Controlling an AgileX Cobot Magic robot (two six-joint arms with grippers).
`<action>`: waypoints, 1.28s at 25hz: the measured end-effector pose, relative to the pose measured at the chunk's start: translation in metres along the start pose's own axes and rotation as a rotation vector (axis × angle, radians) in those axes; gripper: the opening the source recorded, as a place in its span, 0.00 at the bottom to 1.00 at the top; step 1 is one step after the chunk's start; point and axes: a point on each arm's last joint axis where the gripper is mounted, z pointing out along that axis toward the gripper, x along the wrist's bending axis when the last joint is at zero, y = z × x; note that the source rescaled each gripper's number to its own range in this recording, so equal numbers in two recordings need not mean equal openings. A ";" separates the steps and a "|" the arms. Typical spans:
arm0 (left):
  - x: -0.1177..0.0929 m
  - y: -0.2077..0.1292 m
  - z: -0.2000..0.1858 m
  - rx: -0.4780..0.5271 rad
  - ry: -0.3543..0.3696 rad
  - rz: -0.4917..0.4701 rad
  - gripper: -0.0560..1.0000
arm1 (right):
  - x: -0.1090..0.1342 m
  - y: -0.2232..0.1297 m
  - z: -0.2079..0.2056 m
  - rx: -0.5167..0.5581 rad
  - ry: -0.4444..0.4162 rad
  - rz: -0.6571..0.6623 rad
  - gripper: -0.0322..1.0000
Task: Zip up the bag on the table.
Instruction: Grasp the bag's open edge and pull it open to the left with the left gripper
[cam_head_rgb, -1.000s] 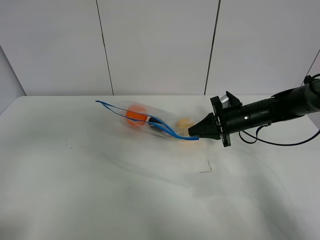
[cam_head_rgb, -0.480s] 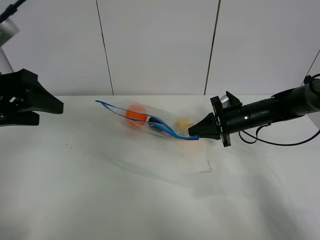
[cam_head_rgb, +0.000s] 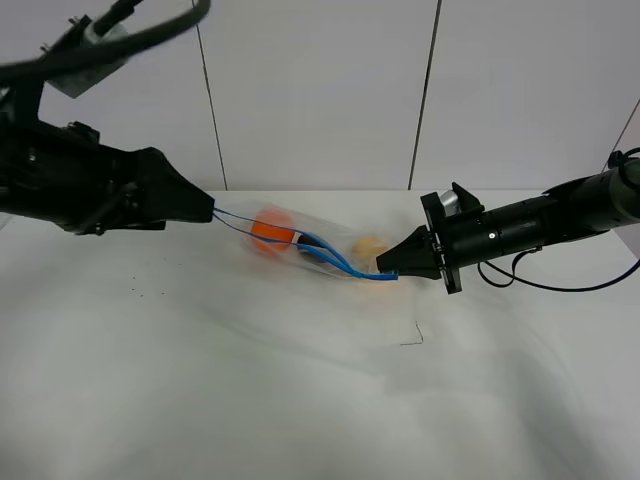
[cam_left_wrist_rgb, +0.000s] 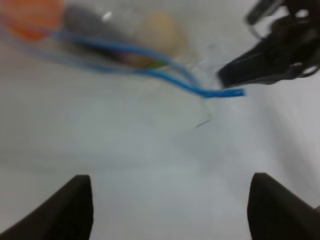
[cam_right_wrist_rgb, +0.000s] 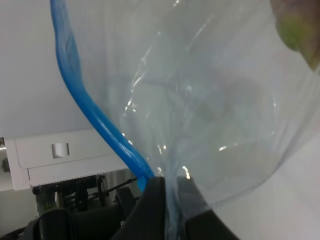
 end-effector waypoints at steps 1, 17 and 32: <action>-0.005 -0.001 0.005 -0.004 -0.014 0.047 1.00 | 0.000 0.000 0.000 0.000 0.000 0.000 0.04; -0.025 -0.019 0.108 -0.025 0.053 1.474 0.99 | 0.000 0.000 0.000 0.000 0.000 0.000 0.04; -0.082 -0.043 0.148 -0.291 0.126 1.655 0.96 | 0.000 0.000 0.000 0.000 0.000 0.002 0.04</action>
